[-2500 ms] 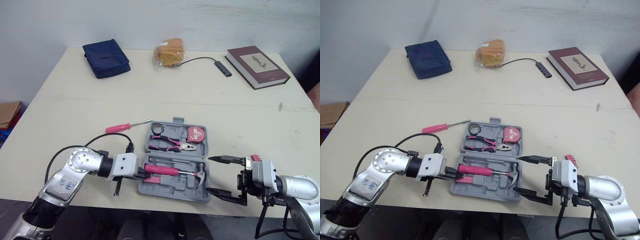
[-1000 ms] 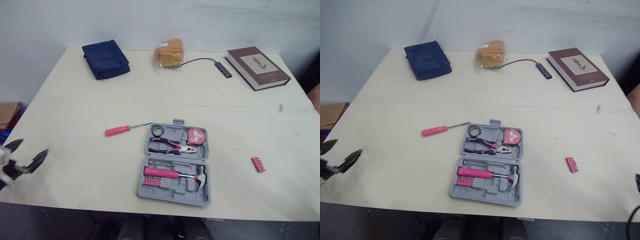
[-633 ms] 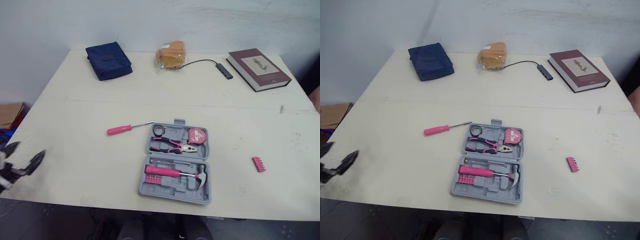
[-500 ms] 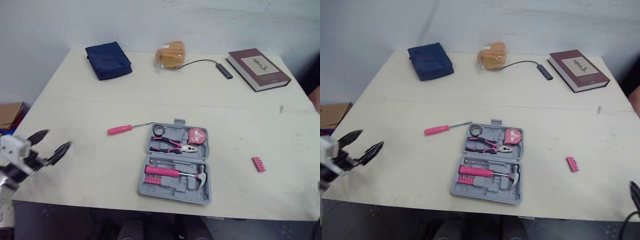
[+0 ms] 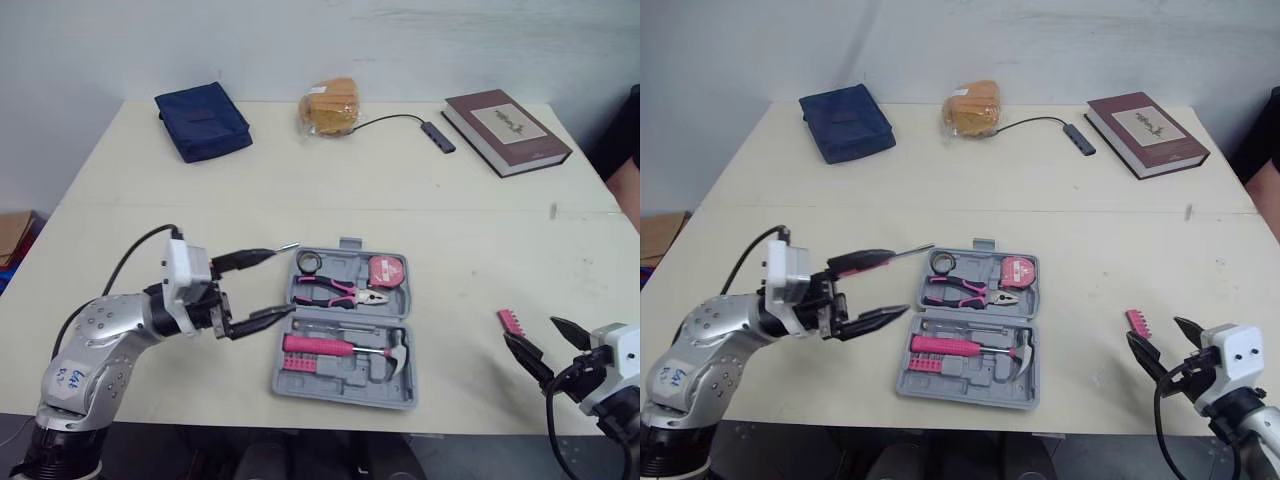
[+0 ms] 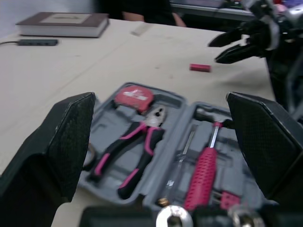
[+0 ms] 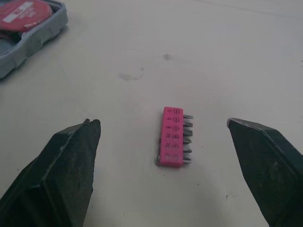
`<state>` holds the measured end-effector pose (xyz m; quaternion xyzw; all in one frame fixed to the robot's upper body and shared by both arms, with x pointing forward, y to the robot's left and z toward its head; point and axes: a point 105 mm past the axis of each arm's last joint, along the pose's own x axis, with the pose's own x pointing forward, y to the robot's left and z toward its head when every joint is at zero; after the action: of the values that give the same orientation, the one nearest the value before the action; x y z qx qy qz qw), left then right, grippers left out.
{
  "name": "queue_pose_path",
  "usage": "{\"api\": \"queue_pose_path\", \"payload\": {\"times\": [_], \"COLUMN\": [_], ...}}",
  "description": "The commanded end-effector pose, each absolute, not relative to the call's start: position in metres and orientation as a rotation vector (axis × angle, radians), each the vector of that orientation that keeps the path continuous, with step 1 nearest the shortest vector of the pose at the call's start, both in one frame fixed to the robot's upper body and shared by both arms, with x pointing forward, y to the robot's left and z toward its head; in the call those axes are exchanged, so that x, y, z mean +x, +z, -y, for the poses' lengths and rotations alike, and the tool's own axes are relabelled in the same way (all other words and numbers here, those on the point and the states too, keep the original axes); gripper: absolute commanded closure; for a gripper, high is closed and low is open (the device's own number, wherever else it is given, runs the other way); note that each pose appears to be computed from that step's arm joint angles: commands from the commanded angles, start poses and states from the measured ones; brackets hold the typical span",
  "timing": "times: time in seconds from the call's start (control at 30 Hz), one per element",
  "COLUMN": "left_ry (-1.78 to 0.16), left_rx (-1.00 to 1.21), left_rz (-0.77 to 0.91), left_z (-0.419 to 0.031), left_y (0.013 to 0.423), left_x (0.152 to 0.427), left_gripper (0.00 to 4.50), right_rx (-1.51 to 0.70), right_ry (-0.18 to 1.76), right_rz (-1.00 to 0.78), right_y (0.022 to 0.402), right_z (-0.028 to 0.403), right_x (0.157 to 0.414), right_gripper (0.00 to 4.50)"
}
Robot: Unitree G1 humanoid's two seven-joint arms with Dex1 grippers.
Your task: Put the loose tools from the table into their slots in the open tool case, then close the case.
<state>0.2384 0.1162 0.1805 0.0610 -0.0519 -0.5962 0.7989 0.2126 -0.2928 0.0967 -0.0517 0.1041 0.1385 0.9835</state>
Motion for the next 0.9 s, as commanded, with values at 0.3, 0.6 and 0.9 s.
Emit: {"api": "queue_pose_path", "payload": {"times": [0.3,0.6,0.9], "left_ry": [-1.402,-1.403,-1.402], "left_rx": [0.159,0.171,0.176], "left_rz": [0.079,0.072,0.061], "left_z": [-0.099,-0.098,-0.099], "left_y": [0.181,0.176,0.172], "left_x": [0.216,0.214,0.213], "left_gripper": [0.03,0.03,0.03], "right_rx": [-0.191,-0.116,-0.085], "right_ry": [0.238,0.268,0.296], "right_rz": [-0.351,-0.396,-0.466], "right_y": [0.066,0.060,0.053], "right_z": [0.317,0.313,0.311], "right_x": [0.222,0.232,0.231], "right_gripper": [0.00,0.00,0.00]}}
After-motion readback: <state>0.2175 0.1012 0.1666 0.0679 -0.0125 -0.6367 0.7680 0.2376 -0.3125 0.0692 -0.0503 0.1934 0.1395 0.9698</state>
